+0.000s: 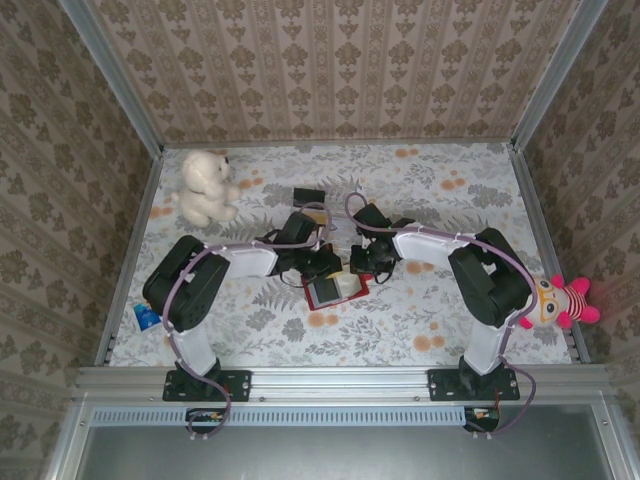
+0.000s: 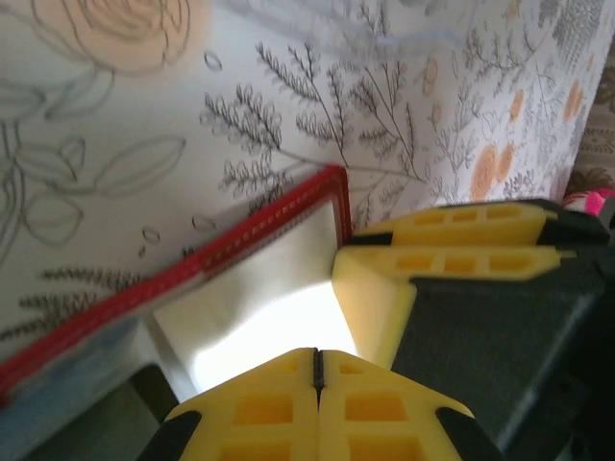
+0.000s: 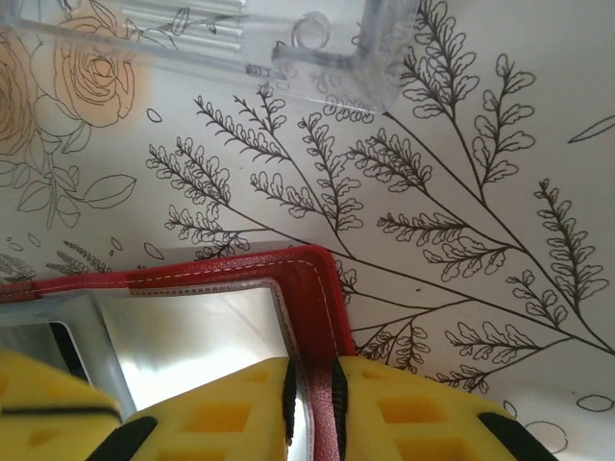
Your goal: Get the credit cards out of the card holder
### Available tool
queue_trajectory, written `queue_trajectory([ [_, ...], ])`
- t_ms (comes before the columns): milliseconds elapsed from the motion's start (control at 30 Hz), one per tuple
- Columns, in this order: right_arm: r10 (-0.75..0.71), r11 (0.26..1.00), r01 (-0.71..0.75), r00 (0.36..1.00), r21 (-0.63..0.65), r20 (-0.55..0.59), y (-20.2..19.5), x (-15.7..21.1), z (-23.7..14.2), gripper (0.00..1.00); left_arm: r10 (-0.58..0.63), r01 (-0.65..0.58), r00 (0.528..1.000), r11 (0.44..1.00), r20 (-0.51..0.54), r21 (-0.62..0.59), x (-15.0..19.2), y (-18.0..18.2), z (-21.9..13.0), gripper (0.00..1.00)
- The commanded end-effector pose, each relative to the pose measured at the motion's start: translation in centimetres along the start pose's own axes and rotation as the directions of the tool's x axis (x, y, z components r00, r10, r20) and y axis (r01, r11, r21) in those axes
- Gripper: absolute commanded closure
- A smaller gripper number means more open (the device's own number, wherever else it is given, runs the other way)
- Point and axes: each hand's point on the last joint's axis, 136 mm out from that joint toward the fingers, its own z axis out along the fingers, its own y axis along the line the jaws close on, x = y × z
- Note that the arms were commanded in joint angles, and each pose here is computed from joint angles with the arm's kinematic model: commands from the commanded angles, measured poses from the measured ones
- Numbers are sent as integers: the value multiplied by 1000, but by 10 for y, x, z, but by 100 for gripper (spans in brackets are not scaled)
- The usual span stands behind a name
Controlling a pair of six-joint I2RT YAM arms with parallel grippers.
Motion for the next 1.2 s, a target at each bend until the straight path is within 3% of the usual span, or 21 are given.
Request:
queue_trajectory([
  [0,-21,999,21,1000,-41,1,2,2,-3,79,38,-37,999,997,13,-70,-12,6,1,98],
  [300,-1,991,11,997,-135,79,15,-7,-37,77,50,-58,997,990,-66,-125,-4,15,13,98],
  [600,-1,958,37,992,-283,125,42,5,-75,76,54,-64,995,989,-78,-136,-3,18,17,98],
  [933,6,967,-7,1000,-253,-7,63,36,-34,92,44,-54,997,988,-71,-143,-4,21,16,98],
  [1167,27,977,-34,999,-213,-33,47,43,-10,94,37,-38,999,996,-15,-80,-15,6,-5,98],
])
